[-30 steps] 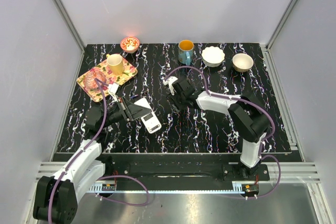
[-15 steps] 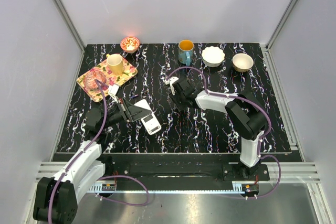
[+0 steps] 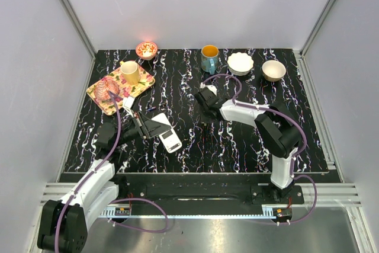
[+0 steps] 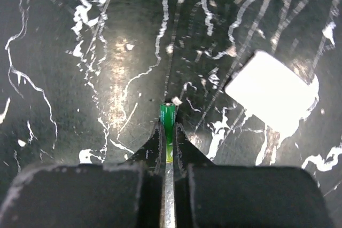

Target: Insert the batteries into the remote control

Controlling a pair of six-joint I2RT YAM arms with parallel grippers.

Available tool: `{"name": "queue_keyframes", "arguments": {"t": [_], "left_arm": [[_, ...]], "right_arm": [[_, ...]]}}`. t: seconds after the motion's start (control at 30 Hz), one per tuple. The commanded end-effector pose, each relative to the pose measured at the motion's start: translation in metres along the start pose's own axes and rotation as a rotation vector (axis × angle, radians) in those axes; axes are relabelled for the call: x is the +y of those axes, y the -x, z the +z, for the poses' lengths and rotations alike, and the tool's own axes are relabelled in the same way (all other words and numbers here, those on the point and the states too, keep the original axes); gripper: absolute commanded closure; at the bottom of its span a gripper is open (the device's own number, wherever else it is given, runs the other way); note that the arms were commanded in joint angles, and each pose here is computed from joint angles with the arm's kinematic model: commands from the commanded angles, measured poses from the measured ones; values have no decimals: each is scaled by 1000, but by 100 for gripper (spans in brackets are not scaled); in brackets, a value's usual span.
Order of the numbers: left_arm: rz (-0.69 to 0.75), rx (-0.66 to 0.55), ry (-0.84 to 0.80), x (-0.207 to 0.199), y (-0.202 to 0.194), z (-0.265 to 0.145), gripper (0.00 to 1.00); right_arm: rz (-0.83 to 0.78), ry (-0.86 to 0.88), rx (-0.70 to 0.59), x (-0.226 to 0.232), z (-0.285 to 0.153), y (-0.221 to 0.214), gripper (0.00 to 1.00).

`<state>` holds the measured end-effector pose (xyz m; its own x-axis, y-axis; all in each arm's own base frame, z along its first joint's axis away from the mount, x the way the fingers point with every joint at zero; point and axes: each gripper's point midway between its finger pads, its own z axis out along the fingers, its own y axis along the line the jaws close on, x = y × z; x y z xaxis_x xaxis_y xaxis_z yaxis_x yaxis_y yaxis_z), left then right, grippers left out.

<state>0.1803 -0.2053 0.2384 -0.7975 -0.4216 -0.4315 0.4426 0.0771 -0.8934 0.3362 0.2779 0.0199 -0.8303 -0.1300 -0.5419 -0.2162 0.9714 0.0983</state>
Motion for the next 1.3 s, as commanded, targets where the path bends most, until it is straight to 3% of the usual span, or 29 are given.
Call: {"name": "queue_keyframes", "arguments": {"t": [0.0,0.2,0.33,0.47,0.87,0.93,1.03,1.27], "left_arm": [[67,-38,-43,-13,6,-1,100],[77,-89,-41,-13,11,-1,100],[71,-97,-36,-12,13,0,100],[64,-99,-32,-10,12,0,100],[30,-117,-6,0,12,-1,100],[26,-120,-3,1,11,-1,100],[22,-124,-1,1,11,-2,100],[19,-118,8,2,6,-5,100]], "right_arm": [[467,-62,-157,-4,-34,42,100],[862,-179,-265,-29,-48,45,100],[892,-252,-226,-34,-32,32,100],[807,-301,-118,-30,-14,16,100],[1188,-376,-98,-42,-15,-22,100],[1215,-382,-79,-39,-13,-23,96],[1254,-368,-36,-28,-7,-27,83],[1212,-371,0,-21,-2,-30,63]]}}
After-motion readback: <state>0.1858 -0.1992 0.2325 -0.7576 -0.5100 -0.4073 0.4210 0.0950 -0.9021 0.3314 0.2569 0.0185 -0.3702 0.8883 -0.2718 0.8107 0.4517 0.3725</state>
